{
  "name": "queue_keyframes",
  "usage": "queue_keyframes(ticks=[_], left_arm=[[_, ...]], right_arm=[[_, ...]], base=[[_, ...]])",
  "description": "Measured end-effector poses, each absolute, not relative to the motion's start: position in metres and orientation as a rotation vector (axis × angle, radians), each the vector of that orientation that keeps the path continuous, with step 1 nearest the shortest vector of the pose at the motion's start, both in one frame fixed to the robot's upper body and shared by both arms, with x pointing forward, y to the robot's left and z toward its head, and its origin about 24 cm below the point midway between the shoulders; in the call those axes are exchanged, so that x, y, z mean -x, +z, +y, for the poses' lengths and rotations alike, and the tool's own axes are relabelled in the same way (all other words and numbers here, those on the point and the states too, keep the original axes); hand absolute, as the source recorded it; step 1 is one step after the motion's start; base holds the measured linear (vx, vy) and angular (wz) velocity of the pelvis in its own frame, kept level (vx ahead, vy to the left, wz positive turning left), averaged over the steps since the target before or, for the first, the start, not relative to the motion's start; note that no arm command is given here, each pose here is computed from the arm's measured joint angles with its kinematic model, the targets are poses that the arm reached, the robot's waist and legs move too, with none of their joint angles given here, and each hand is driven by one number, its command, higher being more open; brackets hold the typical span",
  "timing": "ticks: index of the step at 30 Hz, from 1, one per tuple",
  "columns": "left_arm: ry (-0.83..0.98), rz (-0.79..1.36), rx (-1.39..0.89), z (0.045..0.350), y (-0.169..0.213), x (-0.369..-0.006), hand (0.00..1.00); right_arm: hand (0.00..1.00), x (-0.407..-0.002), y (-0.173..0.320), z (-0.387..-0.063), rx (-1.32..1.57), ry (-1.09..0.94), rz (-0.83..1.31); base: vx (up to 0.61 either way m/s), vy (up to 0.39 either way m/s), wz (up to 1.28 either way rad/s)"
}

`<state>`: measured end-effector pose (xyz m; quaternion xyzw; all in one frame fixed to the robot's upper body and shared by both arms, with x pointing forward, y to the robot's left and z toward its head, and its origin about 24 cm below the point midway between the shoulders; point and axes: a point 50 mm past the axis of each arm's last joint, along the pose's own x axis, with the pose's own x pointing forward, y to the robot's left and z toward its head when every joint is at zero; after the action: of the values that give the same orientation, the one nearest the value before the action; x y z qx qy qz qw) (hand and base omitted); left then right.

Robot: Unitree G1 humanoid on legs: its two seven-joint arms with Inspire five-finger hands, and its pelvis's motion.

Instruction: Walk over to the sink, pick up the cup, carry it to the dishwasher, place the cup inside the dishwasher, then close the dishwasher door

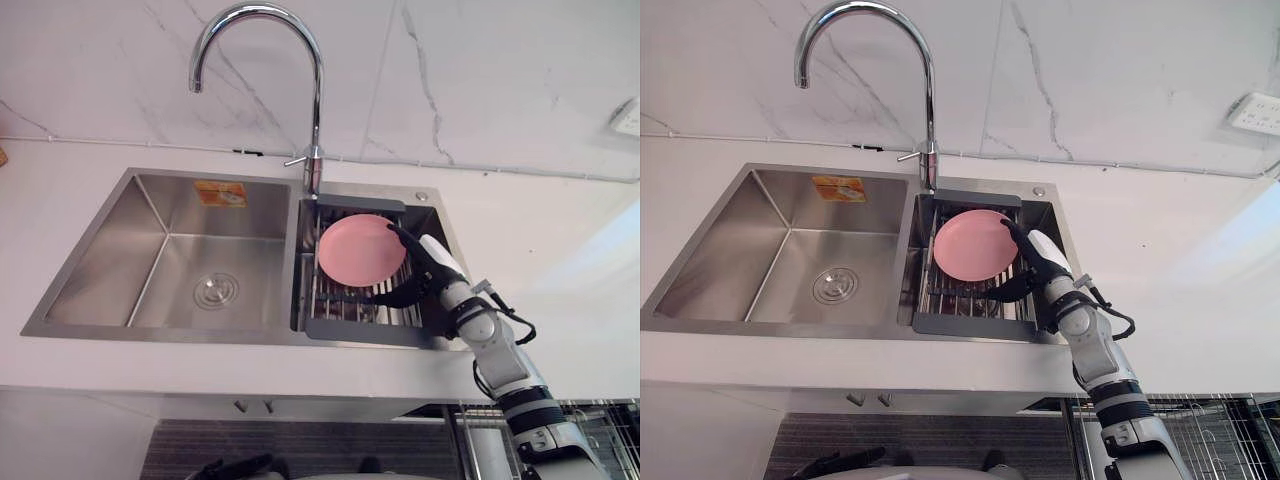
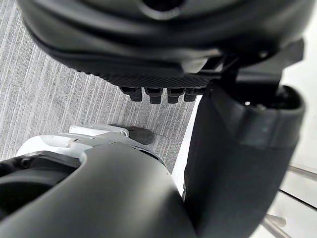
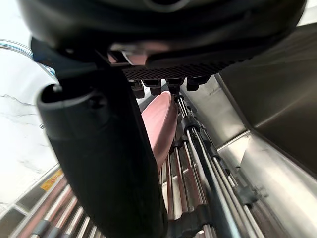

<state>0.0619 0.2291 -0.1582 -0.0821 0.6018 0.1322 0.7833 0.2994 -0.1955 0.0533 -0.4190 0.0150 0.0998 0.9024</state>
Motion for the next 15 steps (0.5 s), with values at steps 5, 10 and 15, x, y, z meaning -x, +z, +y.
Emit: queue_keyframes(ticks=[5,10,15], left_arm=[[0.279,1.295,0.168,0.2292,-0.1579,-0.0628,1.00],[0.254,1.261,0.169,0.2284,-0.1565,-0.0676,1.00],[0.243,1.250,0.166,0.2277,-0.1556,-0.0699,1.00]], right_arm=[[1.00,-0.3042,0.0573,-0.1938,0.909,0.158,-0.003],[1.00,-0.3054,0.0575,-0.1970,0.986,0.081,-0.033],[1.00,-0.3079,0.0595,-0.1990,1.029,0.027,-0.063]], base=[[-0.01,0.003,0.00],[0.00,0.000,0.00],[-0.01,-0.004,0.05]])
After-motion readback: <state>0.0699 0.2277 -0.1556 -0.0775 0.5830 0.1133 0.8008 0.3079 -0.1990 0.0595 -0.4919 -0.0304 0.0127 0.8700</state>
